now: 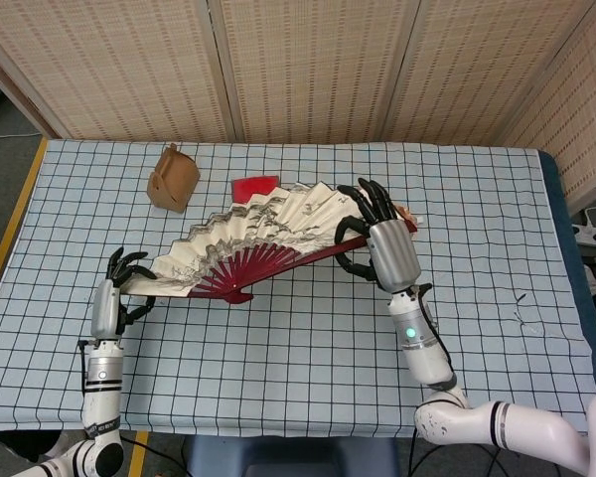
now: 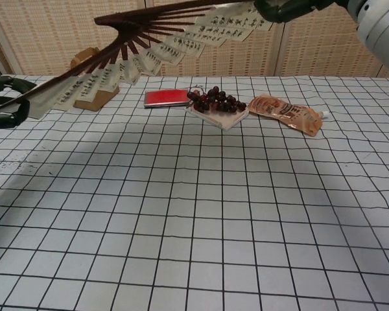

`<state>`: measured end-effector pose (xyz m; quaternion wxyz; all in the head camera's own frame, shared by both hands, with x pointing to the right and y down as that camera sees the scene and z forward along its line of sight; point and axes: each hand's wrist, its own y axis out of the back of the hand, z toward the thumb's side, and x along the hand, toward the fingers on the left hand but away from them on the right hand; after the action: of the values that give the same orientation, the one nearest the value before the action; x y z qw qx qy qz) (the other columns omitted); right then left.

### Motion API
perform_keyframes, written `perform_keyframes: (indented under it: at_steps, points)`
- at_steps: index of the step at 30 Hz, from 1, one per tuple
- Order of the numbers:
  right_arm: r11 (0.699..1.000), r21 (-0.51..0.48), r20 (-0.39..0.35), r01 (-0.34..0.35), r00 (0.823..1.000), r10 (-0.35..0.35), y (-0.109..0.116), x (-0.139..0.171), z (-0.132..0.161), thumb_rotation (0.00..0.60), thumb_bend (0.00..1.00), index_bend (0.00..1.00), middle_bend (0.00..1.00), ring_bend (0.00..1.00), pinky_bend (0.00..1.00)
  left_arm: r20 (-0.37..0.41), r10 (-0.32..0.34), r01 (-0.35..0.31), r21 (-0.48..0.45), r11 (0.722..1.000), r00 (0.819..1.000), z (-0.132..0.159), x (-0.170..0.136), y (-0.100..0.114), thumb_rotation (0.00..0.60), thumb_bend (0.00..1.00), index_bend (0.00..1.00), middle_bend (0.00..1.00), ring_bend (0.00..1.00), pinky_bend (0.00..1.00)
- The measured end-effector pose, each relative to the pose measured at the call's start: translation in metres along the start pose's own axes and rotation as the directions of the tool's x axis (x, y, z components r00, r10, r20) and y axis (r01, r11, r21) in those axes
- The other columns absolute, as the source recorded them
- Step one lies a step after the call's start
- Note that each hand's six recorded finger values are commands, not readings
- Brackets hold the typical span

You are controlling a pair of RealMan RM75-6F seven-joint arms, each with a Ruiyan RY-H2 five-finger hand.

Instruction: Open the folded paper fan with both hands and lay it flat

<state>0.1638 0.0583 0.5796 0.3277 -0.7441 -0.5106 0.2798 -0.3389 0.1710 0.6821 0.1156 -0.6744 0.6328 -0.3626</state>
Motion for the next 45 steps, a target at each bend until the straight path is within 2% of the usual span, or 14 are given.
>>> perform_keyframes:
  at_steps: [7,10,13,20,23,25,27,28,30,33,36,40,42,45]
  points:
    - [0.999,0.050,0.008,-0.022,1.000,0.022,-0.002,0.017,-0.018,0.600,0.53,0.75,0.15,0.00,0.00,-0.016,-0.005,0.006,0.034,0.999,1.000,-0.011,-0.001,0.000,0.600,0.51,0.44,0.21,0.01,0.14]
    - [0.998,0.062,0.015,-0.028,1.000,0.027,-0.005,0.023,-0.025,0.600,0.53,0.75,0.15,0.00,0.00,-0.022,-0.016,0.017,0.056,0.998,1.000,-0.017,-0.002,-0.002,0.600,0.50,0.35,0.21,0.01,0.14]
    - [0.997,0.068,0.022,-0.035,0.999,0.033,-0.011,0.029,-0.032,0.600,0.53,0.75,0.15,0.00,0.00,-0.029,-0.051,0.054,0.096,0.994,0.998,-0.025,-0.006,-0.010,0.600,0.49,0.20,0.17,0.00,0.12]
    - [0.997,0.047,0.042,-0.059,0.998,0.057,-0.033,0.044,-0.045,0.600,0.53,0.72,0.15,0.00,0.00,-0.030,-0.130,0.133,0.201,0.970,0.991,-0.042,-0.021,-0.031,0.600,0.49,0.12,0.12,0.00,0.12]
    - [0.997,0.049,0.050,-0.065,0.997,0.063,-0.035,0.048,-0.049,0.600,0.53,0.59,0.15,0.00,0.00,-0.032,-0.148,0.152,0.223,0.963,0.988,-0.045,-0.023,-0.035,0.600,0.49,0.03,0.02,0.00,0.11]
    - [0.995,0.061,0.069,-0.085,0.994,0.081,-0.038,0.055,-0.056,0.600,0.53,0.46,0.14,0.00,0.00,-0.045,-0.176,0.182,0.250,0.951,0.983,-0.050,-0.025,-0.039,0.600,0.48,0.00,0.00,0.00,0.11]
    - [0.990,0.072,0.092,-0.118,0.990,0.111,-0.043,0.064,-0.065,0.600,0.52,0.23,0.09,0.00,0.00,-0.063,-0.211,0.220,0.283,0.934,0.975,-0.057,-0.028,-0.040,0.600,0.47,0.00,0.00,0.00,0.11]
    - [0.985,0.083,0.103,-0.149,0.985,0.140,-0.046,0.070,-0.070,0.600,0.50,0.15,0.06,0.00,0.00,-0.068,-0.221,0.231,0.290,0.929,0.973,-0.059,-0.028,-0.039,0.600,0.47,0.00,0.00,0.00,0.10]
    - [0.974,0.110,0.119,-0.200,0.975,0.187,-0.048,0.077,-0.078,0.600,0.39,0.01,0.01,0.00,0.00,-0.066,-0.234,0.243,0.288,0.926,0.970,-0.060,-0.028,-0.036,0.600,0.46,0.00,0.00,0.00,0.08]
    - [0.949,0.156,0.150,-0.275,0.956,0.252,-0.043,0.085,-0.089,0.600,0.26,0.00,0.00,0.00,0.00,-0.061,-0.257,0.263,0.288,0.921,0.965,-0.059,-0.024,-0.025,0.600,0.45,0.00,0.00,0.00,0.06]
    - [0.918,0.192,0.180,-0.347,0.932,0.314,-0.034,0.092,-0.093,0.600,0.21,0.00,0.00,0.00,0.00,-0.065,-0.275,0.282,0.288,0.915,0.959,-0.059,-0.019,-0.008,0.600,0.45,0.00,0.00,0.00,0.06]
    - [0.847,0.287,0.232,-0.448,0.890,0.392,-0.016,0.107,-0.105,0.600,0.20,0.00,0.00,0.00,0.00,-0.079,-0.293,0.303,0.322,0.897,0.953,-0.061,-0.015,0.018,0.600,0.44,0.00,0.00,0.00,0.05]
    - [0.804,0.333,0.260,-0.493,0.867,0.425,-0.011,0.115,-0.112,0.600,0.17,0.00,0.00,0.00,0.00,-0.093,-0.319,0.331,0.359,0.873,0.943,-0.065,-0.017,0.031,0.597,0.43,0.00,0.00,0.00,0.03]
    - [0.734,0.371,0.305,-0.569,0.821,0.483,-0.005,0.129,-0.120,0.600,0.14,0.00,0.00,0.00,0.00,-0.099,-0.357,0.365,0.411,0.836,0.929,-0.066,-0.028,0.049,0.597,0.43,0.00,0.00,0.00,0.02]
